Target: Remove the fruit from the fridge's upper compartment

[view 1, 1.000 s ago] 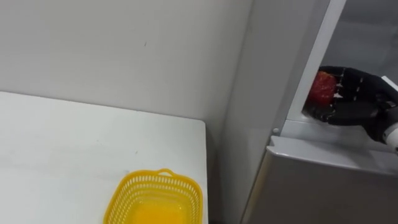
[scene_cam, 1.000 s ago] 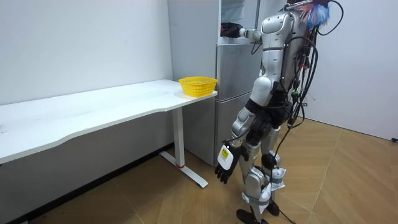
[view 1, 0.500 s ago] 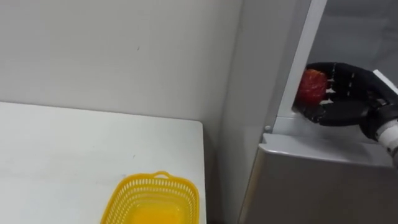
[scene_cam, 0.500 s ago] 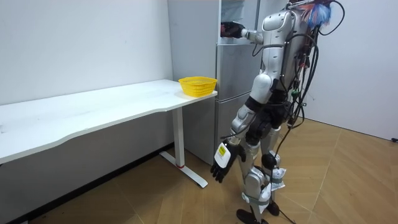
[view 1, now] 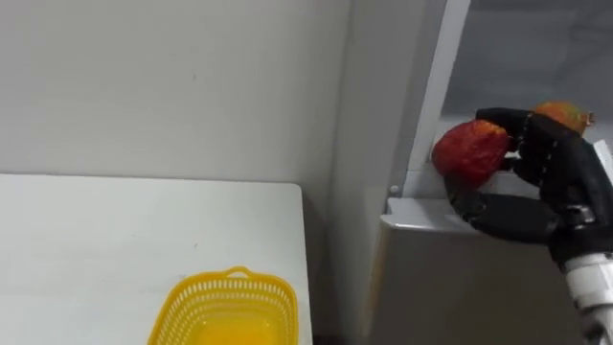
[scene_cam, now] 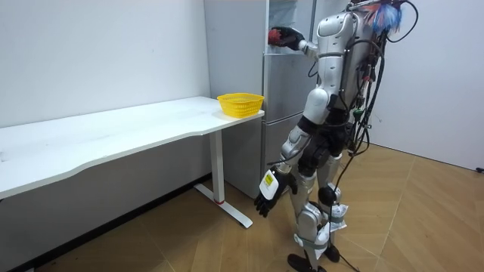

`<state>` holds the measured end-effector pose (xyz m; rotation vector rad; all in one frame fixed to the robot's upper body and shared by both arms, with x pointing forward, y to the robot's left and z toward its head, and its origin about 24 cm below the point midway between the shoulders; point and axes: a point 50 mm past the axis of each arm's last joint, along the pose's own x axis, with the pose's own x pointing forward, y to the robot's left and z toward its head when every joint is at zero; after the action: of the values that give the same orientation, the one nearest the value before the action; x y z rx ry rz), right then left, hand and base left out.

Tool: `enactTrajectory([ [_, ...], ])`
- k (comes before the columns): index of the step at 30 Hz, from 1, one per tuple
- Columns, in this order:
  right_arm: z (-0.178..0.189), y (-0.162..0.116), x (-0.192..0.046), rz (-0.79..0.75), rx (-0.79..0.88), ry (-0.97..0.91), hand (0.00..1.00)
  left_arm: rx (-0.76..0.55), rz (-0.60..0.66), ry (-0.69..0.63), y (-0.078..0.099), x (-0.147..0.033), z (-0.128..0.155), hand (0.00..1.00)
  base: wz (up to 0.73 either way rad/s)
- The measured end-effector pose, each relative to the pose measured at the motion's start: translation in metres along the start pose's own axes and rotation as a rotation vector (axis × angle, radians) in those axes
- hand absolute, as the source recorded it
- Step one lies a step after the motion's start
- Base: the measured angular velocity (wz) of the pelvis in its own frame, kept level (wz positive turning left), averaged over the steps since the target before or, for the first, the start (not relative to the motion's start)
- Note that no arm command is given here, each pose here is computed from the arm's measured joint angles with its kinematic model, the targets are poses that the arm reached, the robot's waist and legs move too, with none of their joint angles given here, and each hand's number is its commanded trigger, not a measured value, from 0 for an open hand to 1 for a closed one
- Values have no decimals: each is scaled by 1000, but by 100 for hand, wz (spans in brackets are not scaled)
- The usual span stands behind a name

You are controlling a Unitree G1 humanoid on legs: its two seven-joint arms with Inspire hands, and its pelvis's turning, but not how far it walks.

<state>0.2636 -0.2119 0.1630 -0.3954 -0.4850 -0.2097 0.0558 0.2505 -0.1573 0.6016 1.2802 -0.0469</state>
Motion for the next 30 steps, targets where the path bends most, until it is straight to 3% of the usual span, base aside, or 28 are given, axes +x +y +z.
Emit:
enactTrajectory([
  [9,47,-1,-11,-120,-169,-276,100,-27,-3,-19,-11,0,-1,0,-12],
  [13,62,8,-17,-149,-162,-392,100,-57,-10,-23,-12,1,3,0,0],
  [23,68,44,-28,10,-163,-444,100,-36,-51,-51,-13,3,12,0,2],
  [30,54,59,-30,109,-212,-407,100,-30,-51,-66,-7,4,17,0,3],
])
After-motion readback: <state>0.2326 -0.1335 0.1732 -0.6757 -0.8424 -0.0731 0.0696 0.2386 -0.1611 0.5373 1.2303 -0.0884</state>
